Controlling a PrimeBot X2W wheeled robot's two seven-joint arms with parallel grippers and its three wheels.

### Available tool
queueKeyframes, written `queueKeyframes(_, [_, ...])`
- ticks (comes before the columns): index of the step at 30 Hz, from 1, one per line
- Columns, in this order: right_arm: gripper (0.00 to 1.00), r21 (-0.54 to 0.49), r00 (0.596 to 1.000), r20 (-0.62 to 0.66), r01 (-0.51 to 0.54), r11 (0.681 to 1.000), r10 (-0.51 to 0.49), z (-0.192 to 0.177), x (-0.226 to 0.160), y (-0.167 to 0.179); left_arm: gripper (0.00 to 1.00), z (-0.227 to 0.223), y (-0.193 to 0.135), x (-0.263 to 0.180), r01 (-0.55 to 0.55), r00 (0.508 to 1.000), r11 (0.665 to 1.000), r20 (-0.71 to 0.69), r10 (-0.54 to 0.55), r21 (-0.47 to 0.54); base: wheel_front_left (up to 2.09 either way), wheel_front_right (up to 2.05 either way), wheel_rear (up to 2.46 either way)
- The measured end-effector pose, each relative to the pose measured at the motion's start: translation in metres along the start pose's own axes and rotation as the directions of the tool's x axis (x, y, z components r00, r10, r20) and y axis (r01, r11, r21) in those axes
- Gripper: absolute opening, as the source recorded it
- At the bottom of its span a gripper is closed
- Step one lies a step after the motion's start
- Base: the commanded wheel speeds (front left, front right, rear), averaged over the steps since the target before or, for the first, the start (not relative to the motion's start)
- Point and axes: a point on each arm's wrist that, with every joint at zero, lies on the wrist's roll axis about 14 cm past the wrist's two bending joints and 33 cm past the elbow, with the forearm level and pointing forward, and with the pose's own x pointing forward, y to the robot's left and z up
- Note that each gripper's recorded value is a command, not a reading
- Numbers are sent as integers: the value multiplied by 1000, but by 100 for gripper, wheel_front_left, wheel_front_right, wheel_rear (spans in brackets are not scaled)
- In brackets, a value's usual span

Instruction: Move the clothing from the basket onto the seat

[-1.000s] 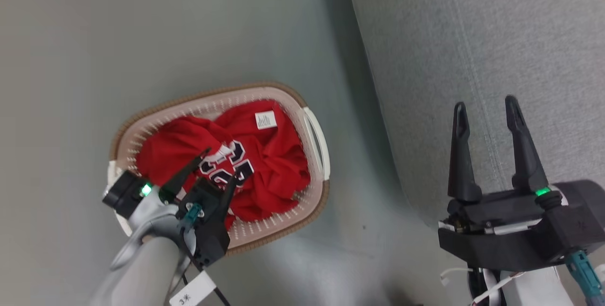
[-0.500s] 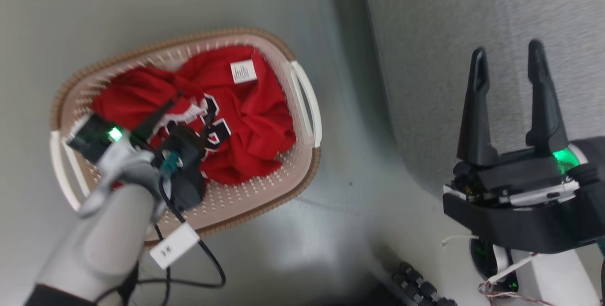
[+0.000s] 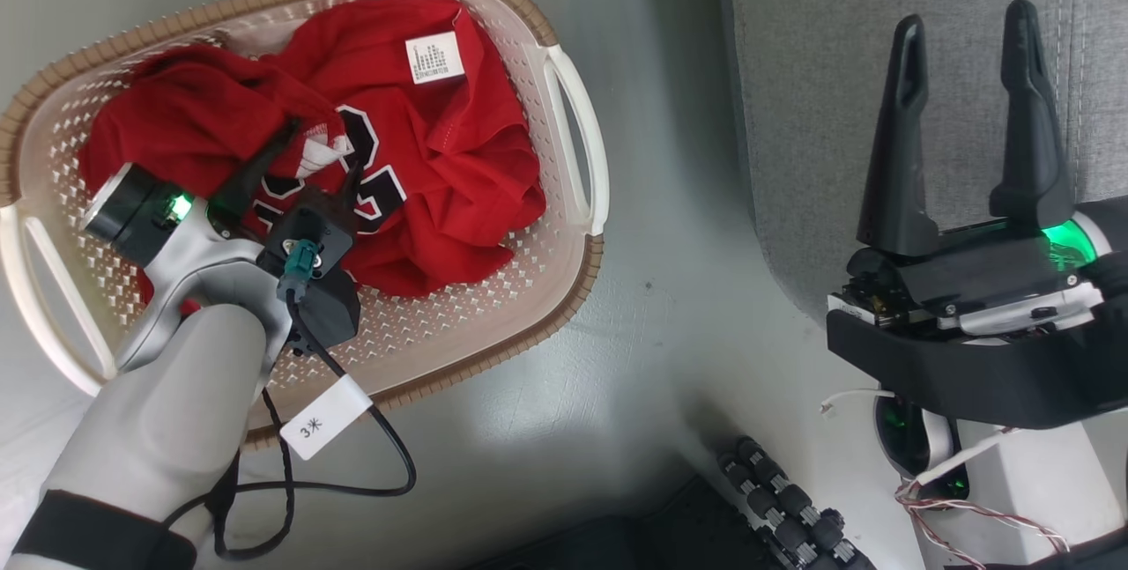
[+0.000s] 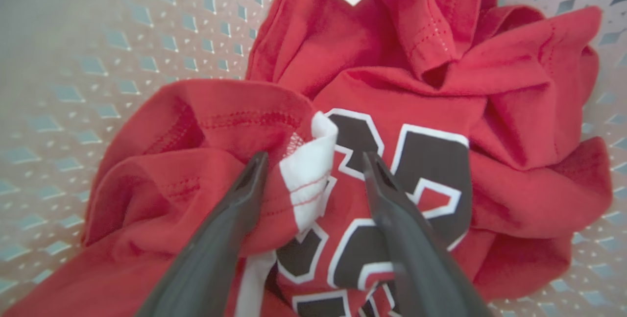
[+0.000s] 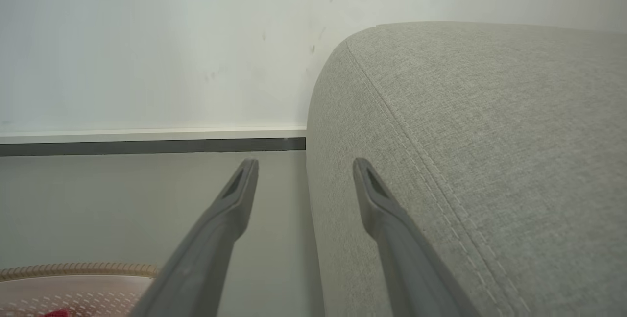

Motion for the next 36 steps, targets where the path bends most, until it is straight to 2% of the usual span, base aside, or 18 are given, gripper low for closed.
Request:
queueKeyframes(2, [100,2,1000,-9,0,1000,0,-3,0,0,75,0,0,1,-6,1000,1000,3,6,2,0,0,0])
queueKeyframes(3, [100,5,1000,-10,1,1000,-1,-3,0,0,49,2,1,1,-12,1000,1000,7,12,4,0,0,0])
queueKeyframes(4, [100,5,1000,-9,1,1000,-1,-2,0,0,38,5,2,2,-19,1000,1000,13,18,6,0,0,0])
queueKeyframes(6, [100,5,1000,-4,0,1000,0,0,1,-1,0,13,4,2,-28,999,1000,30,28,8,0,0,0])
queueKeyframes(15, [100,8,1000,-8,10,1000,-10,7,-2,-4,0,35,5,-7,-52,997,999,65,51,11,0,0,0])
queueKeyframes(24, [100,8,1000,-13,29,1000,-29,17,-7,-10,0,77,2,-26,-73,987,996,138,79,-50,0,0,0])
queueKeyframes(30, [100,7,1000,-6,27,1000,-27,29,-11,-8,0,130,10,-49,-91,966,994,238,105,-68,0,0,0])
queueKeyframes(36, [100,3,1000,17,9,1000,-9,44,-13,-1,0,185,20,-77,-117,924,988,355,145,-99,0,0,0])
